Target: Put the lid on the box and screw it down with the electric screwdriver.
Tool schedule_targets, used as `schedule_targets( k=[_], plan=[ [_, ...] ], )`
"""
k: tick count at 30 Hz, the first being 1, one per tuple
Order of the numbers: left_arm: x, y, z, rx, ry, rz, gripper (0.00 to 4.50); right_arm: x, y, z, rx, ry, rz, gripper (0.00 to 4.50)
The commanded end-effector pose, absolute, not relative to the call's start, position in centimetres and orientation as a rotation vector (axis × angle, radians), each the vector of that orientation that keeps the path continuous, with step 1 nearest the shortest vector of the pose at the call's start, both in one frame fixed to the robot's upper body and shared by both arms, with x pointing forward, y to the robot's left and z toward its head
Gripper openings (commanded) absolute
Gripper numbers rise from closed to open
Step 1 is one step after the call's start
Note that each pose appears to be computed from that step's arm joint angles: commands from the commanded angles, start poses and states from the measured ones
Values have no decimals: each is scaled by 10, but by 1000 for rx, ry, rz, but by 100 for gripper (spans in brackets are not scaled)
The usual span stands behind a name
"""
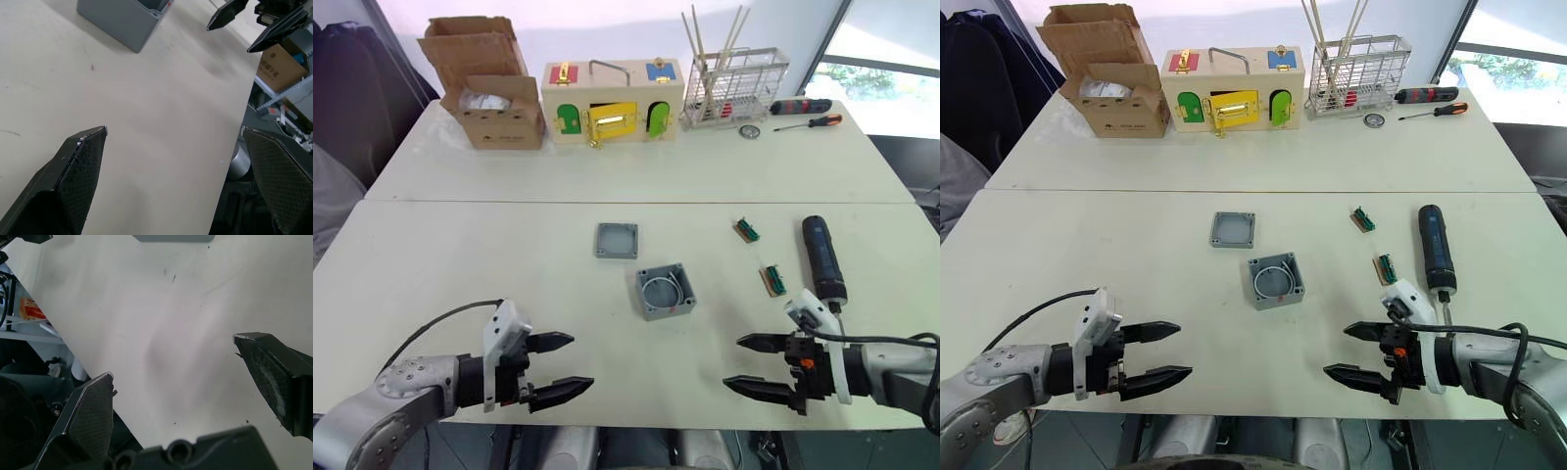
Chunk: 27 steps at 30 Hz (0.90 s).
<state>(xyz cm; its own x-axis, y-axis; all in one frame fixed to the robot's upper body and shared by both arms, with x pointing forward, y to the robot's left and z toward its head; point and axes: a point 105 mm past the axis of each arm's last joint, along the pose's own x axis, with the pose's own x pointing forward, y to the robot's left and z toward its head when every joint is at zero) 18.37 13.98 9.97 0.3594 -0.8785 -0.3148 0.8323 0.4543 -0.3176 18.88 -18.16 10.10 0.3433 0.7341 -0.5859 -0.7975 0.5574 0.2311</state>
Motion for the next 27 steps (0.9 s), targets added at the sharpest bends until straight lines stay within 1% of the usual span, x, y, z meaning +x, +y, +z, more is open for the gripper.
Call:
schedule_targets(
  k=[1, 7, 11, 15, 17, 20, 22, 24, 27],
  plan=[
    [185, 139, 107, -112, 442, -1107, 450, 192, -176, 106, -116, 662, 1011, 448],
    [188, 139, 104, -98, 443, -1089, 450, 196, -175, 106, -128, 649, 1004, 448],
    [193, 142, 97, -27, 454, -1046, 450, 198, -174, 107, -148, 631, 1013, 448],
    [193, 140, 105, -114, 422, -1060, 450, 202, -172, 108, -150, 603, 1010, 448],
    [195, 141, 105, -98, 423, -1051, 450, 204, -173, 106, -173, 598, 1001, 448],
    [201, 144, 101, -50, 430, -1008, 450, 206, -174, 104, -201, 599, 989, 448],
    [209, 148, 94, -12, 468, -953, 450, 209, -175, 104, -168, 603, 981, 448],
    [217, 148, 97, -6, 455, -935, 450, 210, -174, 105, -148, 609, 981, 448],
    [232, 153, 102, -24, 444, -896, 450, 218, -175, 112, -132, 579, 945, 448]
  ],
)
